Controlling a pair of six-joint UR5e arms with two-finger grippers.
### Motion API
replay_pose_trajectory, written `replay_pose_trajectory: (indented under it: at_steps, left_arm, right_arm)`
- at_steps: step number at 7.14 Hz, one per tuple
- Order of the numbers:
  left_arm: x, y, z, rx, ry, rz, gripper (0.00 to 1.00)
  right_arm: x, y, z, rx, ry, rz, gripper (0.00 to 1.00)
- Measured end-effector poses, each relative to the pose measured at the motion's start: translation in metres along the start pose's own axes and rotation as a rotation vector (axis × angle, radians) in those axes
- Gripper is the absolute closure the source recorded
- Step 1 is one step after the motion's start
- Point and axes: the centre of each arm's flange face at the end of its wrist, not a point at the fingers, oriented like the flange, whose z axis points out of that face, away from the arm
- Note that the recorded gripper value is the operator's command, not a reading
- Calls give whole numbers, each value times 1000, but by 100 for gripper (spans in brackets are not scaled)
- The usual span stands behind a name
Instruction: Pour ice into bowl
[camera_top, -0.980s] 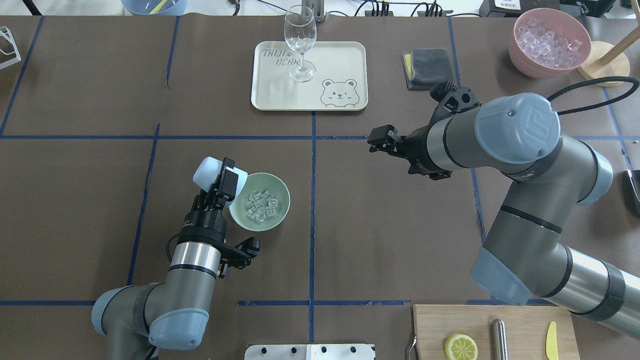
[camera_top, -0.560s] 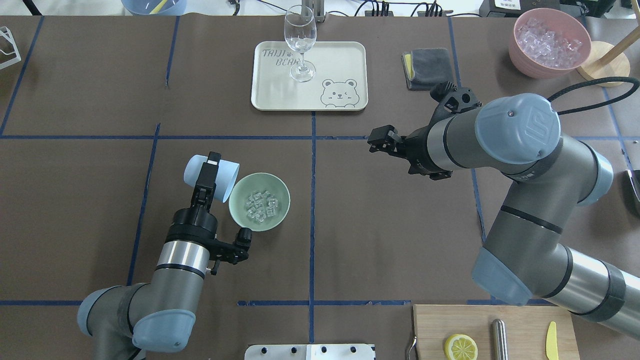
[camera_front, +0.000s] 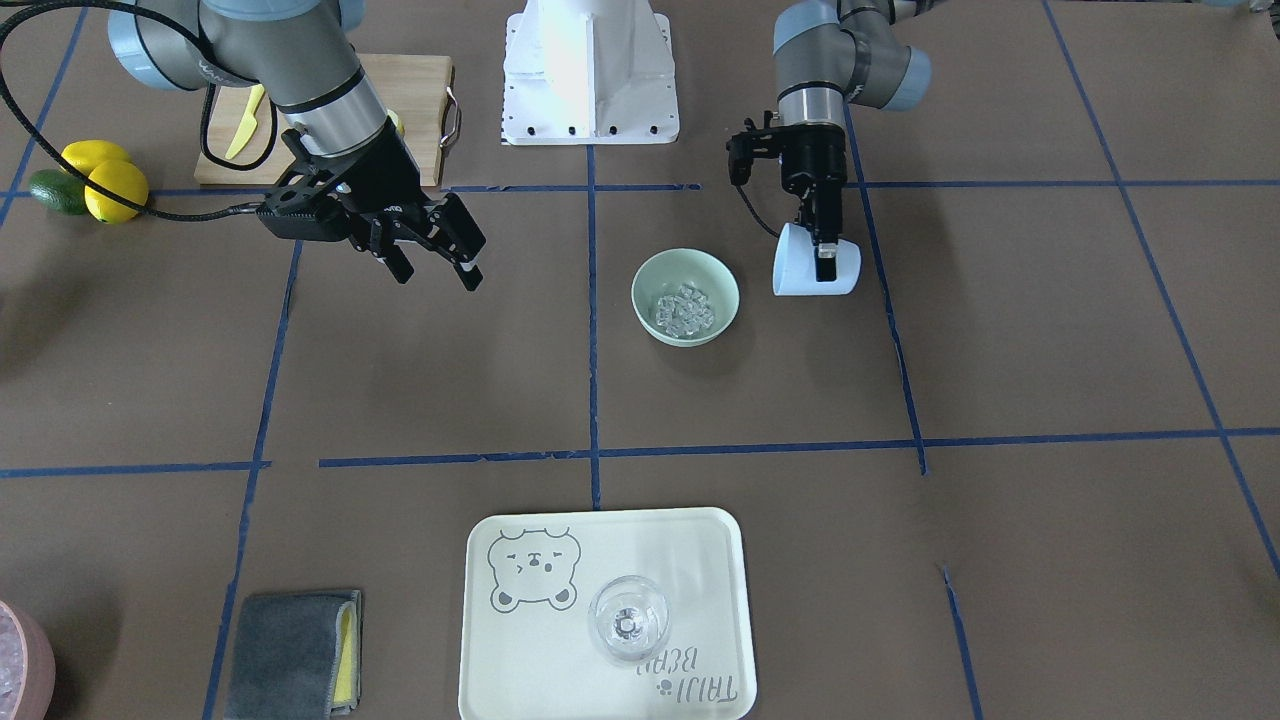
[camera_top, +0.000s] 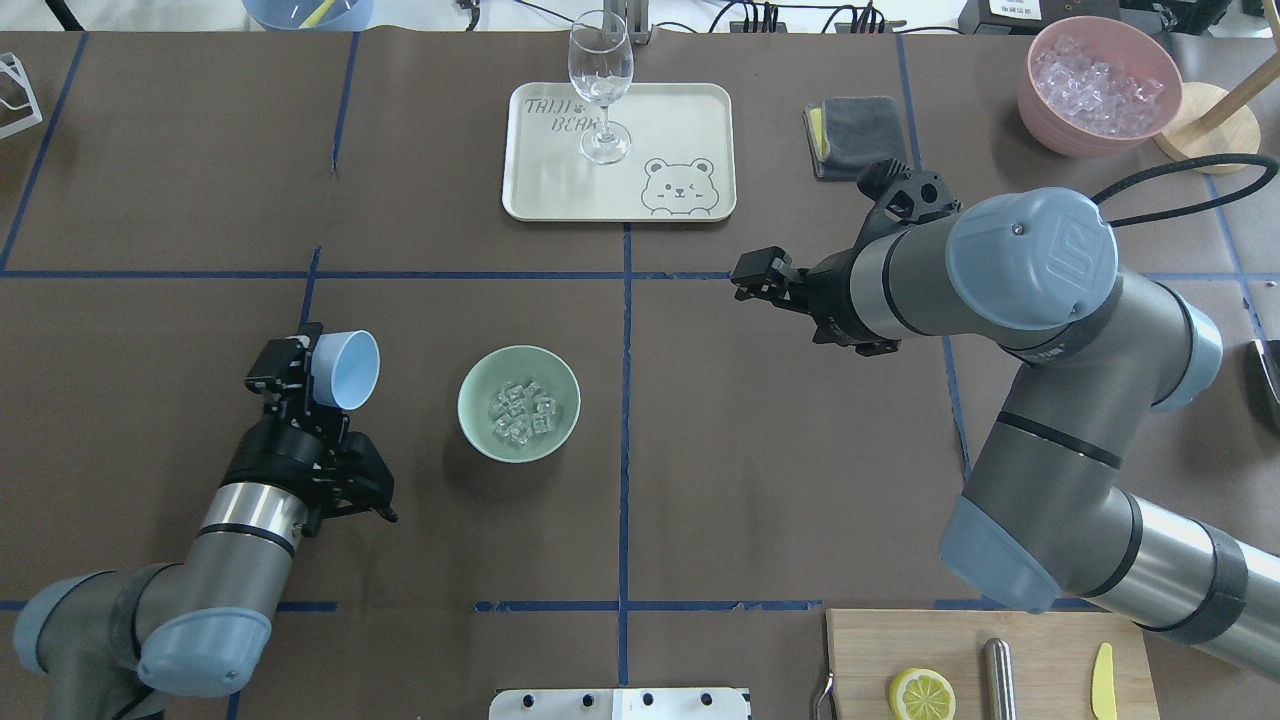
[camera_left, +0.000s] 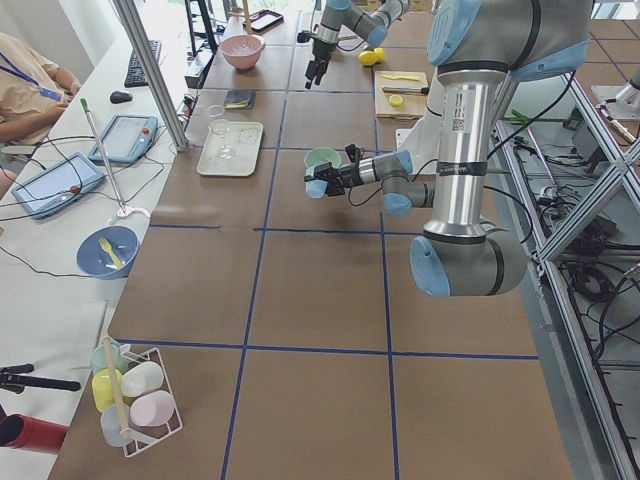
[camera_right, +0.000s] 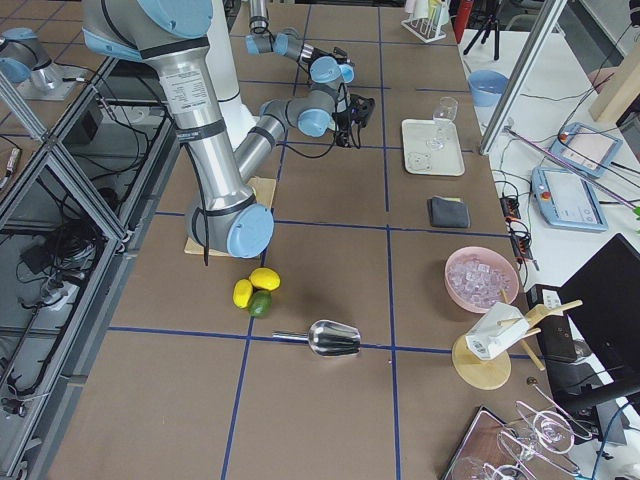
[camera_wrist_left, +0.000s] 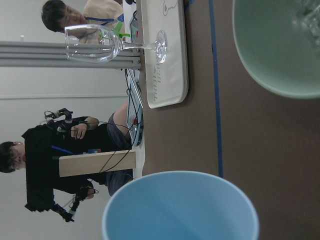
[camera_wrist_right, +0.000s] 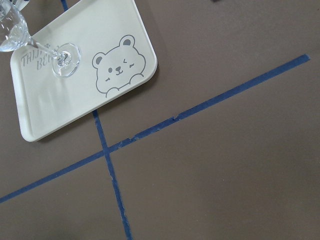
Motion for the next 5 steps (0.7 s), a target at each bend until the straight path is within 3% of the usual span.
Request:
replay_pose_trajectory:
  at_steps: [3,5]
  left_arm:
    - [-6,71,-2,-66,-3,-614,100]
    - [-18,114,-8,-54,-9,-954,100]
  right_arm:
    - [-2,0,-1,14,-6,-4,0]
    - [-2,0,0,16,-4,-4,0]
